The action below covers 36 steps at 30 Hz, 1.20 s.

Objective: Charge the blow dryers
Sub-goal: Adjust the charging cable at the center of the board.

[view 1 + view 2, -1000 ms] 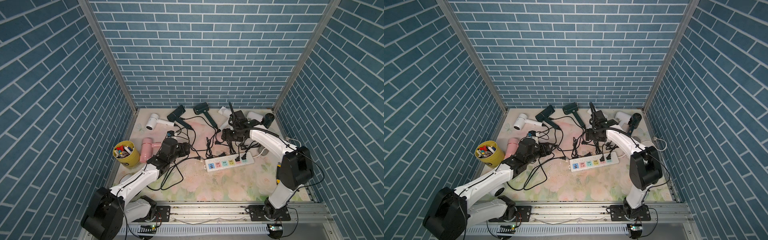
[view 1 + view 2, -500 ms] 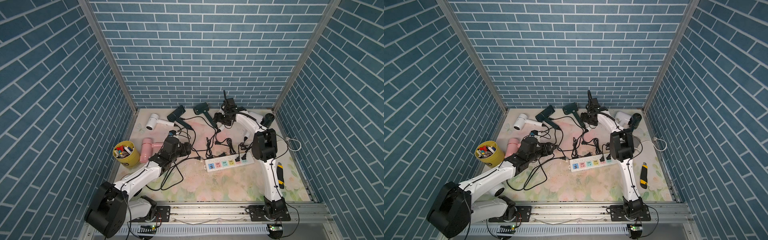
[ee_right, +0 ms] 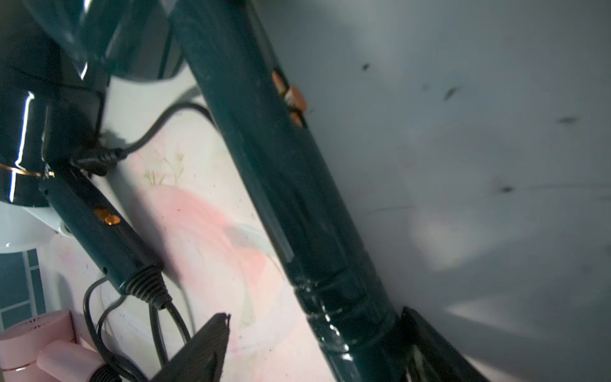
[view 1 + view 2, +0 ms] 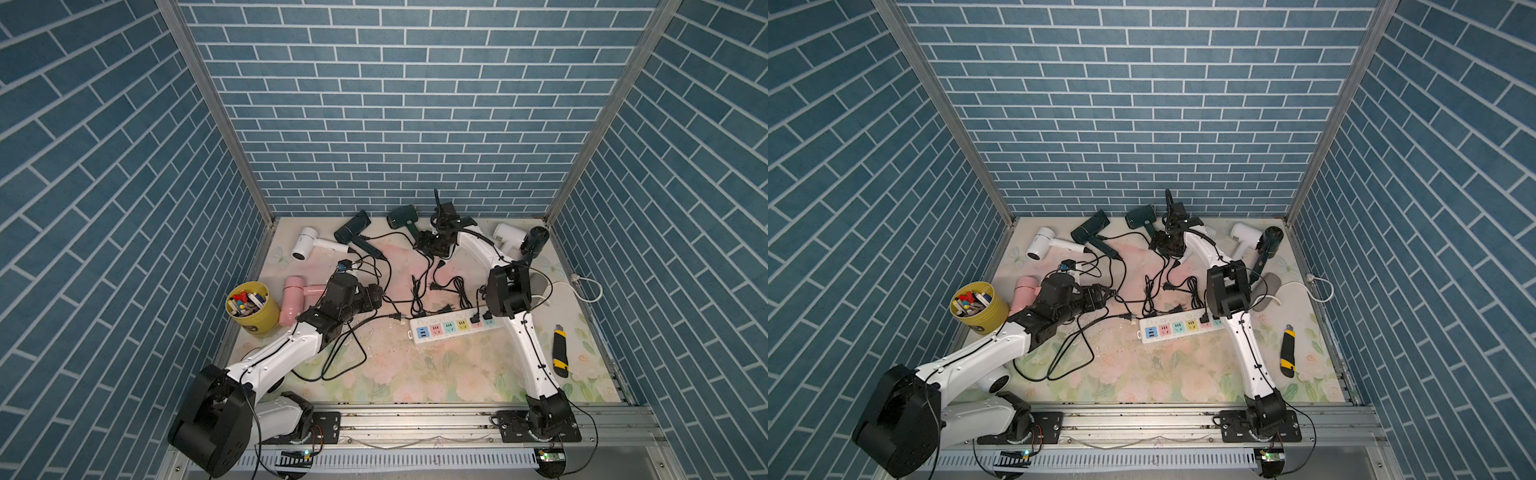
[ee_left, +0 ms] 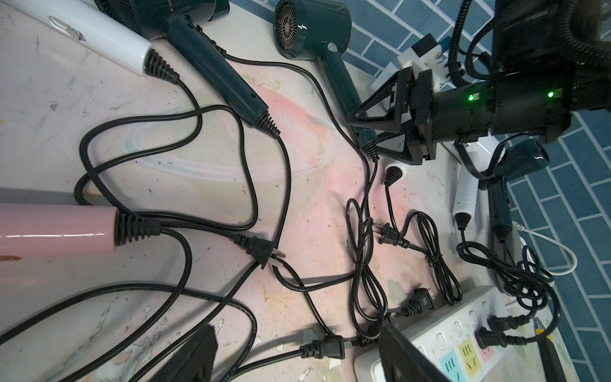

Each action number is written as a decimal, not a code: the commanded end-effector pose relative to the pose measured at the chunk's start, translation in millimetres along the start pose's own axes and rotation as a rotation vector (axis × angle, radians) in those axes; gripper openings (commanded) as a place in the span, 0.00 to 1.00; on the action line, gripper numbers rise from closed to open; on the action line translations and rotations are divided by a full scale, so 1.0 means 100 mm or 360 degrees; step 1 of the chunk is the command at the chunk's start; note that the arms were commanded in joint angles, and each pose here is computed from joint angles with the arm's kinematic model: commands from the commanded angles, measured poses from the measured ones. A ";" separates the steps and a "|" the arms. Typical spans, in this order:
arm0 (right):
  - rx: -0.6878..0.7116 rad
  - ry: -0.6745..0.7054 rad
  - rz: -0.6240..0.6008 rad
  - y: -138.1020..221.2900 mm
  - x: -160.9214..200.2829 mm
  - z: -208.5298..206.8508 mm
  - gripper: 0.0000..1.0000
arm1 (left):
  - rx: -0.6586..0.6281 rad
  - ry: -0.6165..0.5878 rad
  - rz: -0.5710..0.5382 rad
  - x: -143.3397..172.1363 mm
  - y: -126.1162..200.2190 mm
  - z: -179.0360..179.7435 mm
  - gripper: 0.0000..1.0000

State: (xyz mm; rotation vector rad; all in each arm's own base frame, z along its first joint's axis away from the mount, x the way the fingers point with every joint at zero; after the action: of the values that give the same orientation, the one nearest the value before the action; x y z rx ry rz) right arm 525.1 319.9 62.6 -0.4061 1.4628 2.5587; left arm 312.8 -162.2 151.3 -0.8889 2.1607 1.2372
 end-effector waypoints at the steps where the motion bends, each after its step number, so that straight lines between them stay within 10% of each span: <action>1: -0.0027 -0.0008 0.0167 -0.19 0.40 0.25 0.82 | -0.0004 -0.0016 -0.0050 -0.12 0.06 -0.02 0.82; 9: -0.0275 0.0120 0.0188 -0.23 0.55 1.05 0.81 | -0.0001 -0.0016 -0.0067 -0.12 0.08 -0.02 0.82; 16: -0.0173 0.0291 0.0013 0.56 0.44 1.25 0.83 | 0.0016 -0.0014 -0.0096 -0.15 0.12 -0.03 0.82; 26: 0.0351 0.0449 -0.0038 1.45 0.85 0.61 0.87 | 0.0039 -0.0014 -0.0104 -0.15 0.15 -0.05 0.82; 36: 0.0284 0.0345 0.0269 1.33 1.80 0.11 0.82 | 0.0053 -0.0008 -0.0108 -0.16 0.16 -0.07 0.82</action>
State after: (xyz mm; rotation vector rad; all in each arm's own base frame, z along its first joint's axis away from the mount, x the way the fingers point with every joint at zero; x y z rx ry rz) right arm 326.5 259.3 125.3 -0.5572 1.9083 2.4793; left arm 310.1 -159.7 176.1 -0.9370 2.1316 1.1599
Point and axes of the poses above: each gripper's point midway between its finger pads, its own y axis back along the fingers, its own z axis along the line the jaws close on, x = y × z, the point moved 2 cm from there along y, back along the fingers
